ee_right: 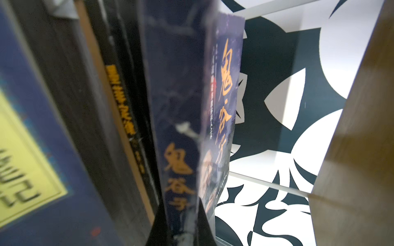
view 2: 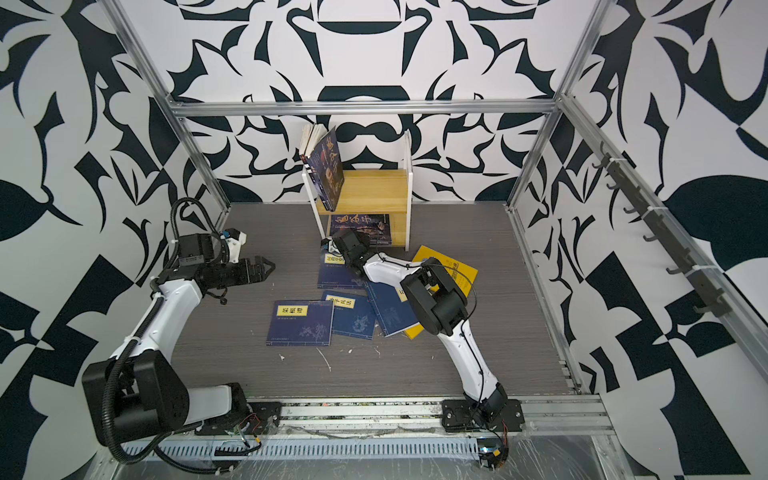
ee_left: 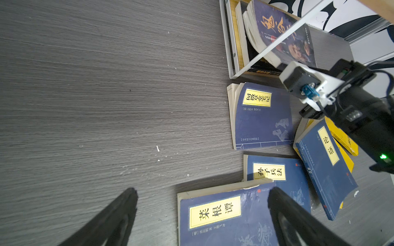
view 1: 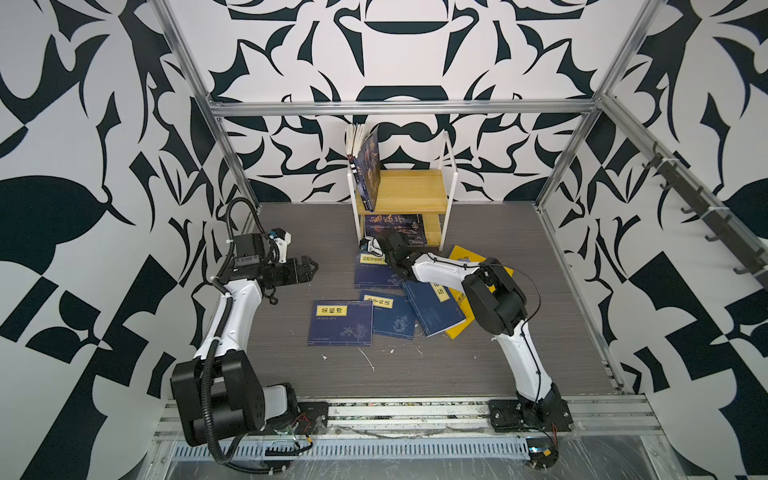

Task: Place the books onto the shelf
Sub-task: 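Lower the purple book into the shelf's lower compartment beside the other books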

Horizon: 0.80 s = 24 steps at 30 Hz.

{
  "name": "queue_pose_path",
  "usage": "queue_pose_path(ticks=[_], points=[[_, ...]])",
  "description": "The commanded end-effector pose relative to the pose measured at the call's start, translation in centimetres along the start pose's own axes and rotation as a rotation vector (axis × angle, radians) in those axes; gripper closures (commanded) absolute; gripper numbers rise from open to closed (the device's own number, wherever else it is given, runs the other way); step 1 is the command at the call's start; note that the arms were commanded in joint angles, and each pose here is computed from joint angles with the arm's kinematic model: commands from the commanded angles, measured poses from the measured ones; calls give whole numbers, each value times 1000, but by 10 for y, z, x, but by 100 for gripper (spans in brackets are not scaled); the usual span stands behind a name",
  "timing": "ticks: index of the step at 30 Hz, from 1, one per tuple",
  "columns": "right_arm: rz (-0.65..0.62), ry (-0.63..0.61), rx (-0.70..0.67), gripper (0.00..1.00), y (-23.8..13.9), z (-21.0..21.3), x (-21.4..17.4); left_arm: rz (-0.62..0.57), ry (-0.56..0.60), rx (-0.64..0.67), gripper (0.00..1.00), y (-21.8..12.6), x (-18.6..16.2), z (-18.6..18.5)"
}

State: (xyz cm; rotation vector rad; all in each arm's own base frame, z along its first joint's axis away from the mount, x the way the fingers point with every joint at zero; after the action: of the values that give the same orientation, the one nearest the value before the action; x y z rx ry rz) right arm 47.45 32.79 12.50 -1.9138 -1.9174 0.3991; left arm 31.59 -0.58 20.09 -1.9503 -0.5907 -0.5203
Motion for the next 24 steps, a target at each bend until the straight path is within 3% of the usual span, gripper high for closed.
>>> queue_pose_path(ticks=[1, 9, 14, 19, 24], points=[[-56, 26, -20, 100, -5, -28, 11, -11, 22, -2, 1, -7, 4, -5], [-65, 18, 36, 99, -3, -25, 15, -12, 24, 1, 1, -8, 5, -5], [-157, 45, 171, 64, -23, -18, 19, -14, 25, 0, 0, -9, 6, -6], [-211, 63, 264, 50, -44, -24, 14, -13, 26, 3, 1, -9, 5, -5], [-243, 93, 398, 50, -58, -23, 0, -10, 27, 1, 1, -8, 6, -5]])
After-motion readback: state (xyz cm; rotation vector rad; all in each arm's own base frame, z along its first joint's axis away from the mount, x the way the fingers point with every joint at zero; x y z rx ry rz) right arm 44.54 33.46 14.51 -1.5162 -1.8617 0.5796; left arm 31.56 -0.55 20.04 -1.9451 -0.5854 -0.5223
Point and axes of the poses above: each gripper's point midway between its finger pads, its own y axis out along the fingers, its own z axis along the line the jaws close on, x = y × z, the point moved 5 cm from there along -y, back along the fingers, and after that the axes turned 4 degrees about -y, right-handed, at the moved point
